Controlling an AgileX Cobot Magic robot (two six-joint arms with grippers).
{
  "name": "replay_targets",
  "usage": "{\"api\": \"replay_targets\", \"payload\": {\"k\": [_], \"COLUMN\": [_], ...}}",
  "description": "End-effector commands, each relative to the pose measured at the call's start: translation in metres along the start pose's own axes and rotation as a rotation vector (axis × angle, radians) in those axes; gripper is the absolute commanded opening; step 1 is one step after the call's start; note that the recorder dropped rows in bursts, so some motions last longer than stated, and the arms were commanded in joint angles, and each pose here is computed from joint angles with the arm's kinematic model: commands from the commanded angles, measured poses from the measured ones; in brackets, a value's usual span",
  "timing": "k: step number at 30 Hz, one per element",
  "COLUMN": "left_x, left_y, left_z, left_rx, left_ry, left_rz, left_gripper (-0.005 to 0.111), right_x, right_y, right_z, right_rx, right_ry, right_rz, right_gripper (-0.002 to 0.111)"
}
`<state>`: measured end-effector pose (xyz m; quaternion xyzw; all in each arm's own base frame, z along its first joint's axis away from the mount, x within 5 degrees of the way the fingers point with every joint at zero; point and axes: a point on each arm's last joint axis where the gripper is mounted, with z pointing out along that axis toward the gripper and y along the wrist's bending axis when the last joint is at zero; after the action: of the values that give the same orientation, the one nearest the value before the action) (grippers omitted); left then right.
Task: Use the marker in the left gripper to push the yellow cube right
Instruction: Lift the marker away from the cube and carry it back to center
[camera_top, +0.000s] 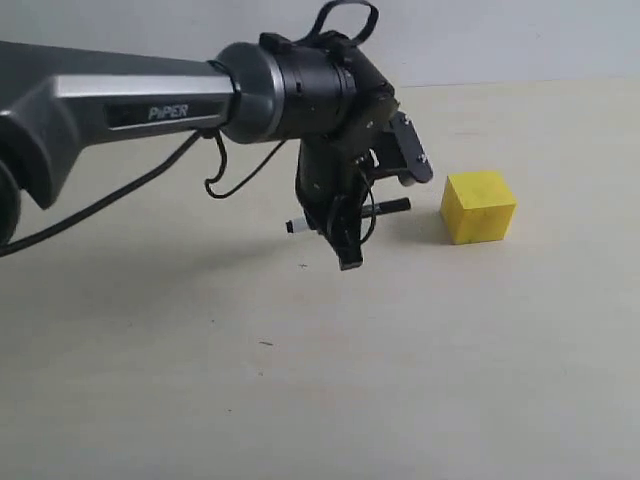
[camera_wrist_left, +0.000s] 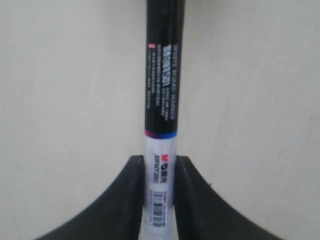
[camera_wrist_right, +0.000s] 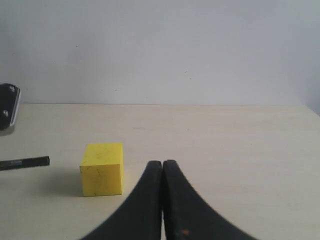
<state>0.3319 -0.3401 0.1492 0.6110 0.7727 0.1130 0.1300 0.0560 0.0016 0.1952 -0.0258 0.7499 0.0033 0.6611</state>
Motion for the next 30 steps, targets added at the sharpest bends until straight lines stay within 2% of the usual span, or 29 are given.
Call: {"api": "replay_targets", "payload": {"k": [1, 6, 11, 17, 21, 27, 30], "left_x": [0.014, 0.038, 0.056, 0.071, 0.077, 0.076, 0.071], "left_y": [0.017, 0.023, 0.014, 0.006, 0.001, 0.001, -0.001], "left_z": [-0.029, -0.046, -0.062, -0.082, -0.087, -0.092, -0.09], "left_rx": [-0.015, -0.002, 0.047, 0.04, 0.047, 0.064, 0.115], "left_ry": [0.039, 0.143, 0.172, 0.032, -0.037, -0.088, -0.116], "left_rz": [-0.182, -0.359, -0.456, -0.64, -0.698, -0.931, -1.021], "left_gripper": [0.0, 0.0, 0.0, 0.0, 0.0, 0.0, 0.0], "right_x": [0.0, 0.0, 0.0, 0.0, 0.0, 0.0, 0.0], "right_y": [0.0, 0.0, 0.0, 0.0, 0.0, 0.0, 0.0], "right_z": [0.0, 0.0, 0.0, 0.0, 0.0, 0.0, 0.0], "right_rx": [0.003, 0.003, 0.003, 0.003, 0.003, 0.003, 0.003], "right_ry": [-0.015, -0.015, -0.015, -0.015, -0.015, -0.015, -0.015], "right_rz": [0.004, 0.004, 0.004, 0.004, 0.004, 0.004, 0.004], "right_gripper": [0.0, 0.0, 0.0, 0.0, 0.0, 0.0, 0.0]}}
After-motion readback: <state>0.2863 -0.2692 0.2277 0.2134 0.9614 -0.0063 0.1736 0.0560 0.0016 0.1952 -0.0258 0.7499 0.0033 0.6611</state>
